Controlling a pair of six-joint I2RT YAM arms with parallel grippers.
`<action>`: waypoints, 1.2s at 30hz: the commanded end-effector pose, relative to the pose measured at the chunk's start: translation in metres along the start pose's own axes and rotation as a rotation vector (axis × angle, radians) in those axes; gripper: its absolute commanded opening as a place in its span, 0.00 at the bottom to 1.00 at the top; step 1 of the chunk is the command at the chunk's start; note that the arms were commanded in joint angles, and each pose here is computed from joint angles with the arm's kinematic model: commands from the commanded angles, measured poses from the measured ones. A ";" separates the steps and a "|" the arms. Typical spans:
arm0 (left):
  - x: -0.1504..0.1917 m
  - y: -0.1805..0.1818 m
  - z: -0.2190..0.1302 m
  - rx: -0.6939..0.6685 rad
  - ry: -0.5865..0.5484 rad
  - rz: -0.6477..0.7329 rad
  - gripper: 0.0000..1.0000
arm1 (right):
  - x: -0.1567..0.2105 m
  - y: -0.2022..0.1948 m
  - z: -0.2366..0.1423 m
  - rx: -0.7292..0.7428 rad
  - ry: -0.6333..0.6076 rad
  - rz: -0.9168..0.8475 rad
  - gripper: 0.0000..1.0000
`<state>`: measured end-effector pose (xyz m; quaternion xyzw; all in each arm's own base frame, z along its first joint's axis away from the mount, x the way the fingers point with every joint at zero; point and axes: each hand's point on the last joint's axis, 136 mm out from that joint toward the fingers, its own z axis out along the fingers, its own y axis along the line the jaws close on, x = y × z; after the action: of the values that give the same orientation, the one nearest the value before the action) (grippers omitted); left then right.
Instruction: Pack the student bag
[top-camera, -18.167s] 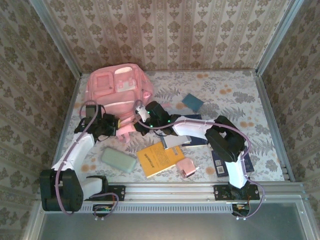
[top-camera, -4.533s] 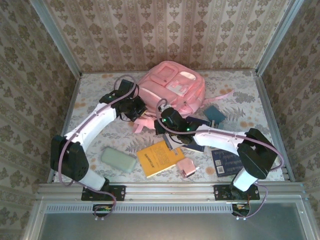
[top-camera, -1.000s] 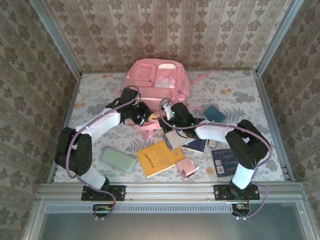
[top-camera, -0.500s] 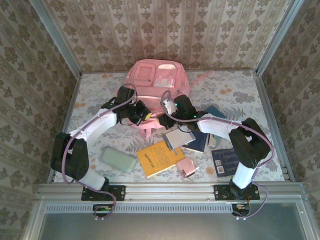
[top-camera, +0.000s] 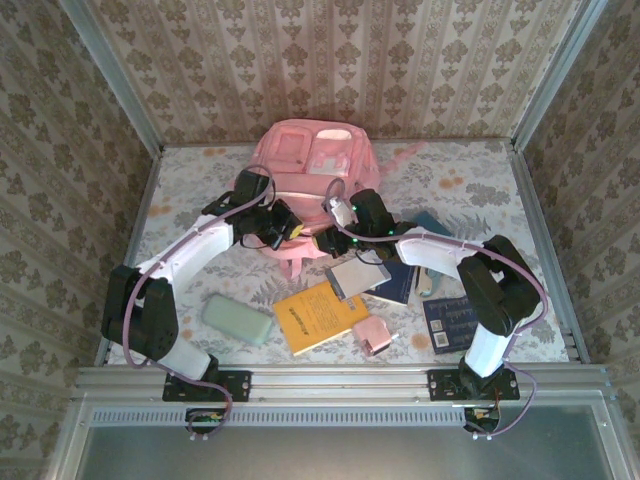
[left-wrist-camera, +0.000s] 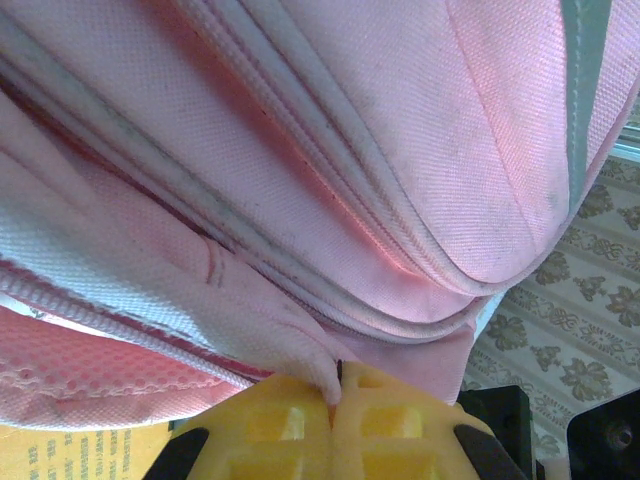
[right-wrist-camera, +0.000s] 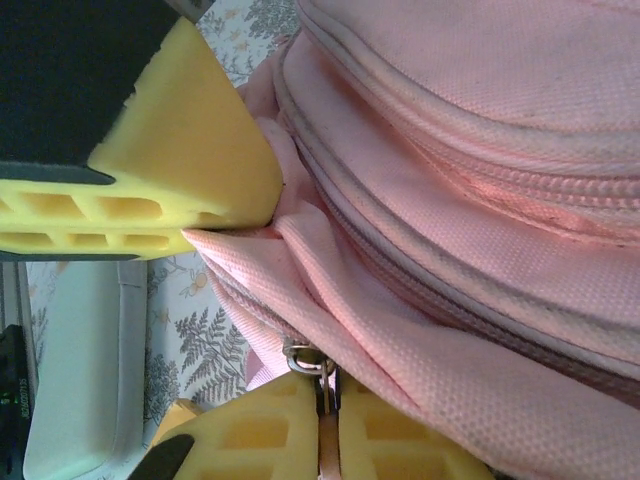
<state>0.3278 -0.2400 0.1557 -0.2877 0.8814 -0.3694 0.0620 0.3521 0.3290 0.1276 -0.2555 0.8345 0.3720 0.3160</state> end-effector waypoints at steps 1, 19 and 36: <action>-0.007 -0.023 -0.017 0.056 -0.046 0.042 0.00 | 0.022 -0.021 0.005 0.057 0.046 0.066 0.13; -0.009 -0.031 -0.021 0.072 -0.057 0.032 0.00 | 0.024 -0.014 0.018 0.022 -0.038 0.102 0.07; -0.013 -0.009 -0.024 0.001 -0.104 0.080 0.00 | 0.022 -0.039 -0.016 0.180 0.058 0.131 0.00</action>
<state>0.3296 -0.2319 0.1530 -0.2876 0.8899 -0.3454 0.0782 0.3457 0.3262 0.1232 -0.2252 0.8439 0.3734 0.3127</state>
